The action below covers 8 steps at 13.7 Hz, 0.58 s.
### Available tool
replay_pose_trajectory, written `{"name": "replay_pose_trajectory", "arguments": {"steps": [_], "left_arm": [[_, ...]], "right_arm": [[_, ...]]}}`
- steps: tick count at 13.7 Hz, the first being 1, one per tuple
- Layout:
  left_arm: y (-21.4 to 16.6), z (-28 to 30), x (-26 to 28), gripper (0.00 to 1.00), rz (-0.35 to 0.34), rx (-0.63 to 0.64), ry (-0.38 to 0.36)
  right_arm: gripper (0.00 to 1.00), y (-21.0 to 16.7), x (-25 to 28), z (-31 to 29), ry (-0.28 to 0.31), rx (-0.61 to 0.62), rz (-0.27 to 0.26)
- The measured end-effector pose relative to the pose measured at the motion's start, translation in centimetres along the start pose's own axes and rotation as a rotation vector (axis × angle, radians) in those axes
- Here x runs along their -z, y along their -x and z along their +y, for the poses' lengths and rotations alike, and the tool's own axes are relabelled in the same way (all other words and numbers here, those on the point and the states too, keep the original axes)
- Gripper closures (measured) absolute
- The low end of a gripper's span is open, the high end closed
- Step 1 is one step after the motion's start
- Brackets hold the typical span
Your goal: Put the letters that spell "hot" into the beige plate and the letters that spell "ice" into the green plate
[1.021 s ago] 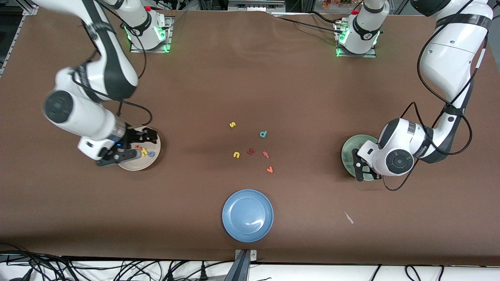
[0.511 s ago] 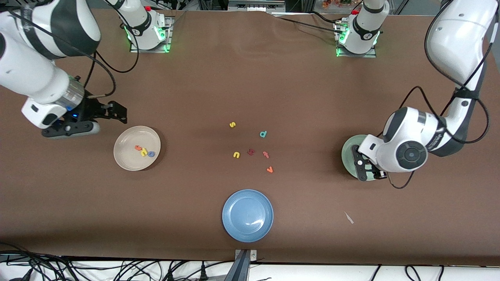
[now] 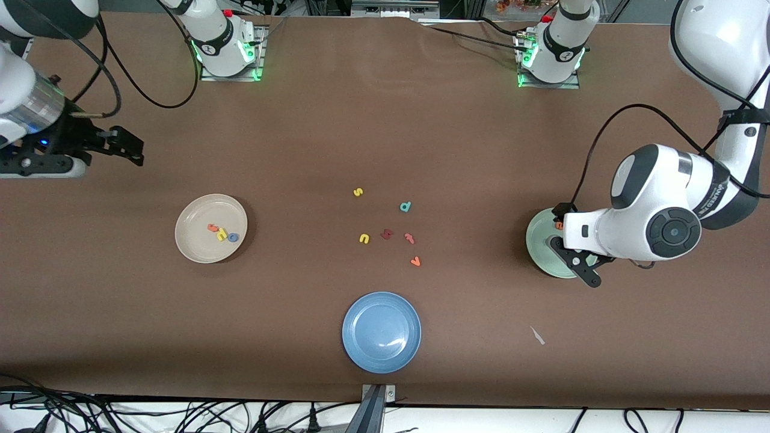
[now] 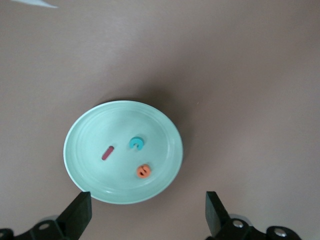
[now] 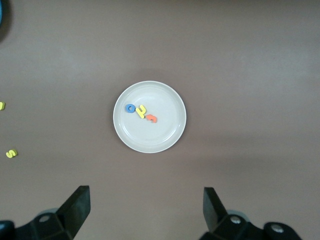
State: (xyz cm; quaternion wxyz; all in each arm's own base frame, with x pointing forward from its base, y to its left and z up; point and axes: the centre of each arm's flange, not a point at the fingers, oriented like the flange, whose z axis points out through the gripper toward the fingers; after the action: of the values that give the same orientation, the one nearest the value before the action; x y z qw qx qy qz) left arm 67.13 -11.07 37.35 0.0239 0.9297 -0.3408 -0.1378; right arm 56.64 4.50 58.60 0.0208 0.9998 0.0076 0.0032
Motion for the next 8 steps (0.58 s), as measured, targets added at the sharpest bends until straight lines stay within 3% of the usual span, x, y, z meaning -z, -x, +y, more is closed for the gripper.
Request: {"name": "replay_pose_trajectory", "arguments": {"steps": [4, 8], "left_arm": [[0.8, 3.0, 5.5, 0.0, 0.051, 0.313, -0.018], [4.2, 4.8, 11.9, 0.0, 0.11, 0.433, -0.076]], "right_arm": [[0.0, 0.3, 1.2, 1.5, -0.013, -0.033, 0.02], [0.0, 0.2, 1.1, 3.2, -0.012, -0.027, 0.018]]}}
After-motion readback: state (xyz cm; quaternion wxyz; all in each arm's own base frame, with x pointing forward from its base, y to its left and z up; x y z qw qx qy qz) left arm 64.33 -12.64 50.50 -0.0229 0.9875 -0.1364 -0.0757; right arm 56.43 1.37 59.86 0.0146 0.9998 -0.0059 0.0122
